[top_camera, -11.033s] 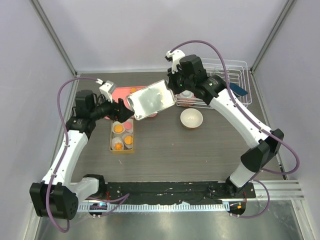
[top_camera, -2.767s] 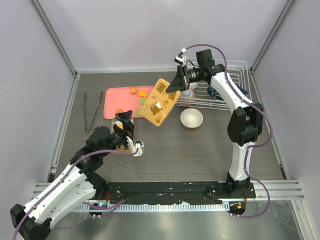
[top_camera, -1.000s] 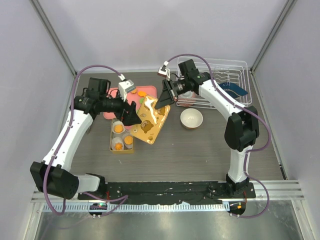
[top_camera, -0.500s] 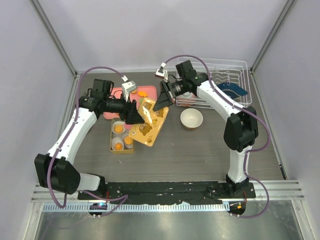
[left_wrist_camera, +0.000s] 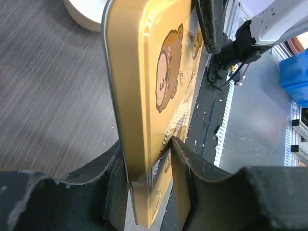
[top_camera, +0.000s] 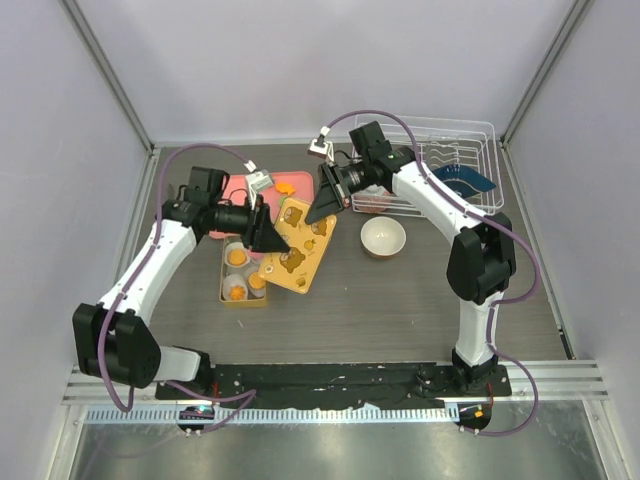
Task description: Pack the cookies
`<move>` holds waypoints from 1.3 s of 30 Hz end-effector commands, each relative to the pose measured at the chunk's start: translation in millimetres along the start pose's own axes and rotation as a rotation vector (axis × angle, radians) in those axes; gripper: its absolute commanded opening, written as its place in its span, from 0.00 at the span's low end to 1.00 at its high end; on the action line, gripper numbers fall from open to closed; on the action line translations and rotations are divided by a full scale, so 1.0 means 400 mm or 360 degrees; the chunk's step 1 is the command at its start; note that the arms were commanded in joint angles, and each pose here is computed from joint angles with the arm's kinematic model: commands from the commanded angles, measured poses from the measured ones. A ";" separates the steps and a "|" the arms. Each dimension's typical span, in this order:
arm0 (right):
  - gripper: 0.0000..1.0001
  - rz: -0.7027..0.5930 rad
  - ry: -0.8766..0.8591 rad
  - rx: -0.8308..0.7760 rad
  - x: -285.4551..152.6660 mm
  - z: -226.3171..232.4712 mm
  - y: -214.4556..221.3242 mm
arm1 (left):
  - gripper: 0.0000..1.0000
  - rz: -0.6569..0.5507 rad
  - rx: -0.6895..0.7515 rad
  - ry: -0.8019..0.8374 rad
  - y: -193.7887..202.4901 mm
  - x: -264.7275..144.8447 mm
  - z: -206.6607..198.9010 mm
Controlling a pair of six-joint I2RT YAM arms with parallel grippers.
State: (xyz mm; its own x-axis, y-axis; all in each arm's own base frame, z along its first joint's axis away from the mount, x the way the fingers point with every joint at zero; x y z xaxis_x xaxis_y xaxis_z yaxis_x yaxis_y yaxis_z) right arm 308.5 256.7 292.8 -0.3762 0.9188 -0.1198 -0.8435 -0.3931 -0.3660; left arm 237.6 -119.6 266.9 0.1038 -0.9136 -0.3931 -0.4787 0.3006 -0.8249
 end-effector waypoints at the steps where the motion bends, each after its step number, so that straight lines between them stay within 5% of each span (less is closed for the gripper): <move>1: 0.01 0.0016 -0.0070 -0.0140 -0.003 0.061 0.001 | 0.38 -0.0073 0.0044 0.0052 -0.006 -0.006 -0.020; 10: 0.01 0.0017 -0.0072 -0.0150 -0.003 0.061 0.001 | 0.25 -0.0130 -0.0006 0.0069 0.002 -0.005 -0.029; 18: 0.34 0.0000 -0.0029 -0.0131 -0.002 0.042 0.001 | 0.01 -0.0225 -0.0117 0.0060 -0.001 -0.018 -0.014; 19: 0.46 -0.0002 -0.0022 -0.0131 -0.002 0.040 0.001 | 0.00 -0.0231 -0.0133 0.0064 -0.001 -0.019 -0.015; 25: 0.56 -0.0038 0.0050 -0.0134 -0.005 0.028 -0.007 | 0.00 -0.0265 -0.0161 0.0065 0.012 -0.026 -0.018; 39: 0.63 -0.0314 0.0576 -0.0165 -0.067 -0.001 -0.031 | 0.00 -0.0315 -0.0323 -0.0035 0.078 -0.099 0.013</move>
State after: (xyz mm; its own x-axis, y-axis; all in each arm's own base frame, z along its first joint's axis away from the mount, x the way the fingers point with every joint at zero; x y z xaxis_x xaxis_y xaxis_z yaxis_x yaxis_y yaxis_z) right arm 333.5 245.4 278.7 -0.1628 0.9453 -0.2827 -0.8666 -0.2740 -0.4170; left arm 229.9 -83.4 253.2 0.2288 -0.9367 -0.2651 -0.6307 0.0648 -0.7733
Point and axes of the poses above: each gripper's point midway between its finger pads, its own x axis out along the fingers, its own z axis along the line the jaws close on, y = z × x, the point moved 10 cm from there along -x, back along the fingers, and after that the axes turned 8 degrees about x, right-handed, at the moved point
